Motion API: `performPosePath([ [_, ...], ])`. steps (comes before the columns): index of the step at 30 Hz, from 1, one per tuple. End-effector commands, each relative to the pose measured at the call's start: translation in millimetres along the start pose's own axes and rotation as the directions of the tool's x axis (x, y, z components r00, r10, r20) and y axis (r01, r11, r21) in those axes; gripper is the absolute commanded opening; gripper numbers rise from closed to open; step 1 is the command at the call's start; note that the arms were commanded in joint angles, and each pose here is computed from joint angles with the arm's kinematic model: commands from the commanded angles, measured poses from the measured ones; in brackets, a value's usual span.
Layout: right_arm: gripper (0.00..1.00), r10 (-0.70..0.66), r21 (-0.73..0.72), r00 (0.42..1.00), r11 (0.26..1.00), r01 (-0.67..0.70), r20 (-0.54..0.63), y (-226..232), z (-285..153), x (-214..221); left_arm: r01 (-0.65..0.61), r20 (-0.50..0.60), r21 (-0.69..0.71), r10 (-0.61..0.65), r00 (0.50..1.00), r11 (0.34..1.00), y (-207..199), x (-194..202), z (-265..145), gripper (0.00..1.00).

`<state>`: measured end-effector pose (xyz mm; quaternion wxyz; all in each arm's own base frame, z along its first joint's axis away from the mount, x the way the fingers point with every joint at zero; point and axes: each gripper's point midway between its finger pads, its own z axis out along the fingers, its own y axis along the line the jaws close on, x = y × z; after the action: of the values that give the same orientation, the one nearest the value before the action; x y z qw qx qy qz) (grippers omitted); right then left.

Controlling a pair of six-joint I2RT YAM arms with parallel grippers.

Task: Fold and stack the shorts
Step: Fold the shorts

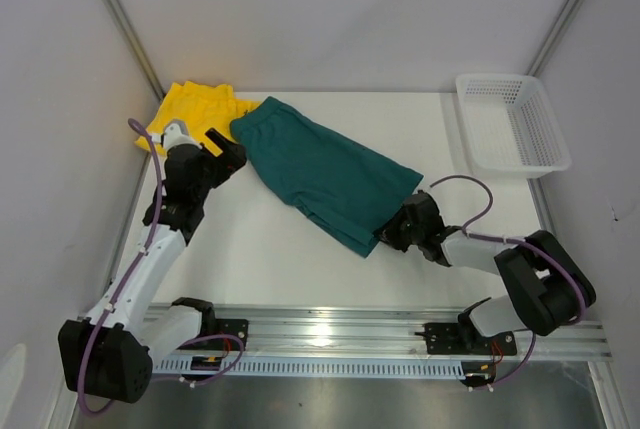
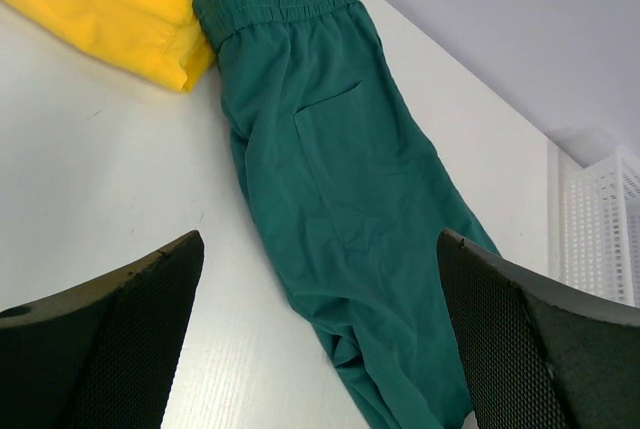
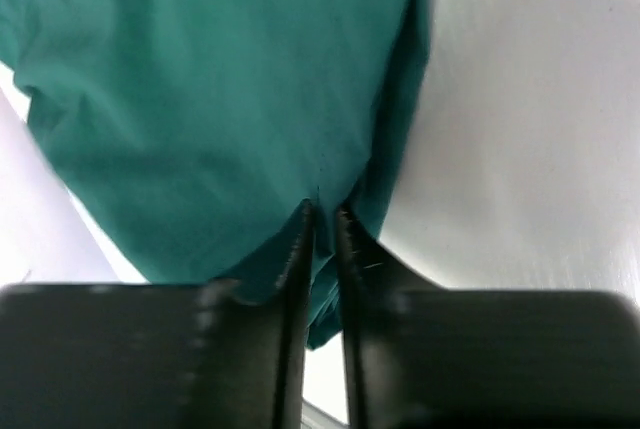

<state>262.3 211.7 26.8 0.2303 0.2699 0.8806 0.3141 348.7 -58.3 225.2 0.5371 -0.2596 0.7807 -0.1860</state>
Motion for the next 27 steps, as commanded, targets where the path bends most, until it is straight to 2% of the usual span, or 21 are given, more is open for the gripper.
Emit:
performPosePath([
  [1,0.08,-0.014,-0.027,1.000,1.000,0.014,0.016,10,12,-4,-0.004,0.026,0.027,0.003,1.000,1.000,-4,-1,3,0.99],
  [2,0.01,-0.020,-0.025,1.000,0.999,0.020,0.005,11,13,-3,-0.002,0.019,0.027,0.001,1.000,1.000,-3,1,5,0.99],
  [3,0.00,-0.029,-0.014,1.000,0.999,0.029,-0.003,9,14,-2,-0.002,0.014,0.029,0.002,1.000,1.000,-3,3,6,0.99],
  [9,0.00,-0.094,0.095,0.995,0.991,0.091,0.025,-24,-13,-7,-0.010,-0.006,0.012,0.010,1.000,1.000,0,8,11,0.99],
  [10,0.00,-0.094,0.148,0.996,0.985,0.091,0.009,-39,-22,-5,-0.008,-0.003,0.016,0.008,1.000,1.000,0,8,11,0.99],
  [12,0.00,-0.108,0.147,0.992,0.984,0.097,0.070,-42,-44,-22,-0.003,-0.015,0.018,0.003,1.000,1.000,1,13,14,0.99],
  [14,0.00,-0.130,0.201,0.989,0.973,0.113,0.073,-59,-65,-27,0.002,-0.028,0.015,-0.002,1.000,1.000,3,18,17,0.99],
  [15,0.00,-0.140,0.187,0.980,0.976,0.113,0.143,-53,-80,-42,0.005,-0.036,0.019,-0.005,0.999,1.000,2,19,18,0.99],
  [16,0.00,-0.118,0.234,0.980,0.969,0.079,0.160,-67,-92,-50,0.004,-0.043,0.020,-0.004,0.999,1.000,3,22,19,0.99],
  [19,0.00,-0.116,0.255,0.966,0.966,0.055,0.232,-75,-122,-74,0.011,-0.063,0.024,-0.010,0.998,1.000,3,28,24,0.99],
  [21,0.00,-0.122,0.249,0.965,0.967,0.063,0.232,-75,-131,-79,0.018,-0.080,0.024,-0.016,0.997,1.000,5,34,28,0.99],
  [22,0.05,-0.111,0.219,0.969,0.974,0.062,0.219,-71,-129,-79,0.021,-0.087,0.028,-0.019,0.996,0.999,5,37,29,0.99],
  [23,0.15,-0.111,0.223,0.970,0.973,0.062,0.216,-71,-129,-81,0.024,-0.096,0.025,-0.022,0.995,0.999,6,41,31,0.99],
  [24,0.37,-0.104,0.252,0.971,0.966,0.048,0.213,-74,-129,-84,0.024,-0.109,0.012,-0.023,0.994,1.000,11,47,35,0.99],
  [27,0.67,-0.101,0.267,0.968,0.963,0.037,0.232,-70,-132,-92,0.022,-0.131,-0.006,-0.022,0.991,1.000,19,59,46,0.99],
])
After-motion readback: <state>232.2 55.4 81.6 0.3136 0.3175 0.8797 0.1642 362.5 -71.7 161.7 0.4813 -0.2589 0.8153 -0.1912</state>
